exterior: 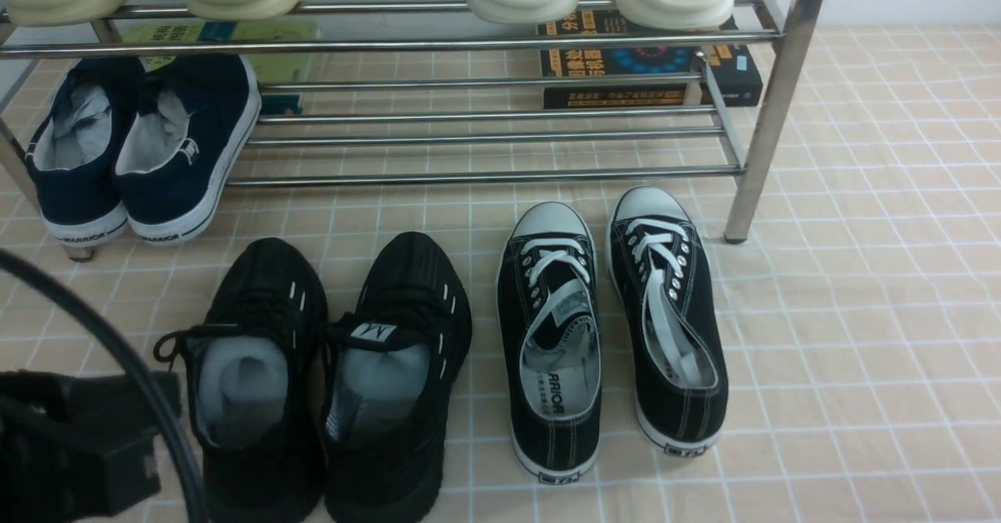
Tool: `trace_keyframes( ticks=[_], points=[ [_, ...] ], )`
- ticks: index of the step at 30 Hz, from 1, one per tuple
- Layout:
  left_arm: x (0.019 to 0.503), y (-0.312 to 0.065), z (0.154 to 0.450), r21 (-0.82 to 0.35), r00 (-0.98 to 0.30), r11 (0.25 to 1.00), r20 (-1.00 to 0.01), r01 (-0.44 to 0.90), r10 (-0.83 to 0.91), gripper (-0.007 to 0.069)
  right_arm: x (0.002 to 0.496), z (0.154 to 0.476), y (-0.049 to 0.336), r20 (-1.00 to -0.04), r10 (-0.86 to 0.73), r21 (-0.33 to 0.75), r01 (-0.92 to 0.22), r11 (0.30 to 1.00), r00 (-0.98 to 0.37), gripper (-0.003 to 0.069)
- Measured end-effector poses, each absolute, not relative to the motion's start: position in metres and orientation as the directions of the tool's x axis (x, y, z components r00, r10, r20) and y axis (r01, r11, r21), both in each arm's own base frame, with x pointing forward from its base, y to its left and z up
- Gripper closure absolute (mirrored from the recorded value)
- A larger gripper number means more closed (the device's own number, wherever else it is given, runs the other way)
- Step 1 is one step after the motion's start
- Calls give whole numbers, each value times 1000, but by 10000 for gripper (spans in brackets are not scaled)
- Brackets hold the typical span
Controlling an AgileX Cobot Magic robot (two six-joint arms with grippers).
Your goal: Take the shoes off the shelf from the light coffee tablecloth by hand.
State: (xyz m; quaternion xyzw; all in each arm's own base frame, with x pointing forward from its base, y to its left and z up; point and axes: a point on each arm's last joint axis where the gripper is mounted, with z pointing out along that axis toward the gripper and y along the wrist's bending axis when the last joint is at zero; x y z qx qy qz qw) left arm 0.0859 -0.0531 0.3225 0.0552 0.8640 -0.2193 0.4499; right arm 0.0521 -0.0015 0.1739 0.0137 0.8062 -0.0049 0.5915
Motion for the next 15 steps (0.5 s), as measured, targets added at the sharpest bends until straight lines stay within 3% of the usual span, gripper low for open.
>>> trace_keyframes(
  ticks=[5, 15],
  points=[
    [87, -58, 300, -376, -540, 862, -828, 340, -148, 624, 52, 174, -2, -954, 16, 8, 28, 1000, -300, 419],
    [89, -54, 286, -280, -536, 902, -841, 329, -66, 620, 52, 174, -2, -954, 16, 8, 28, 1000, -300, 419]
  ],
)
